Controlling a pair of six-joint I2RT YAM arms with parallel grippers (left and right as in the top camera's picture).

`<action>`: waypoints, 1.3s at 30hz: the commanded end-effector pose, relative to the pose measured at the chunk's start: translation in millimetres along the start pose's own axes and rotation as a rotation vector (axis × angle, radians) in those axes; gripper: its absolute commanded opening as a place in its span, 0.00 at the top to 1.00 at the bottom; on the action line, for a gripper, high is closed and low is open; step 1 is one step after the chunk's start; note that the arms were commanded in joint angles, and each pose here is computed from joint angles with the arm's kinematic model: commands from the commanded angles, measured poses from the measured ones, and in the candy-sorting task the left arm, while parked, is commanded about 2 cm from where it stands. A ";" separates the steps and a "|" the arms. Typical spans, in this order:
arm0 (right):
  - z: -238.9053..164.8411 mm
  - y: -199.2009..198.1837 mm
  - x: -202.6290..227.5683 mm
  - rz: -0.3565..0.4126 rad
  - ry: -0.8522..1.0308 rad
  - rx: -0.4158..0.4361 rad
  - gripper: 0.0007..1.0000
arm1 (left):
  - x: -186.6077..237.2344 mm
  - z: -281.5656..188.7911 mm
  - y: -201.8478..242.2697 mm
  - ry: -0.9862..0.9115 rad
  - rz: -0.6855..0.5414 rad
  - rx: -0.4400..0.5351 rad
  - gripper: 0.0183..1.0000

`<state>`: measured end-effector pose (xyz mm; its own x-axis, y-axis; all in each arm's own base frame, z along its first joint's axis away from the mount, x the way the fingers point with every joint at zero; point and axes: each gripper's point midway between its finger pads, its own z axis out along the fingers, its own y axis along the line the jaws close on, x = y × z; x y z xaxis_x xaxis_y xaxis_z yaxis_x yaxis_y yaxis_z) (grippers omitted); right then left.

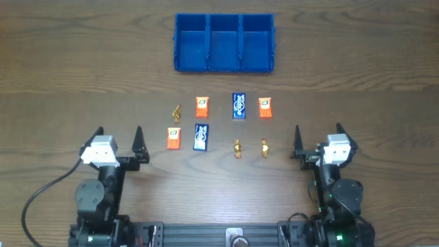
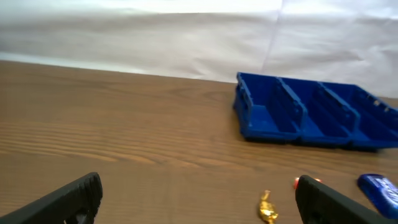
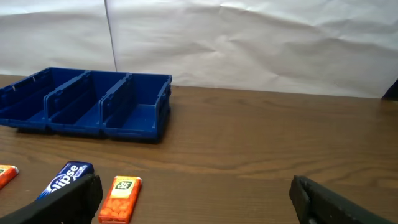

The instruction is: Sort Candies Into Trays

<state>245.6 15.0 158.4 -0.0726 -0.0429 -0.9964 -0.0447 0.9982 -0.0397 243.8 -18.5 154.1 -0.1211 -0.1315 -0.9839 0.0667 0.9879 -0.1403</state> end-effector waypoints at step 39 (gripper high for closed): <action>-0.2 2.1 0.3 -0.011 -0.004 -0.010 0.00 | 164.2 53.4 -77.5 1.270 -0.028 -0.200 0.18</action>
<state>245.6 15.5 158.3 -0.0708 -0.0457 -0.9964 -0.0483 0.9979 -0.0424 265.6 -114.7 -1.1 -0.9827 -0.1031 -0.1538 -0.0972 0.9942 -0.0451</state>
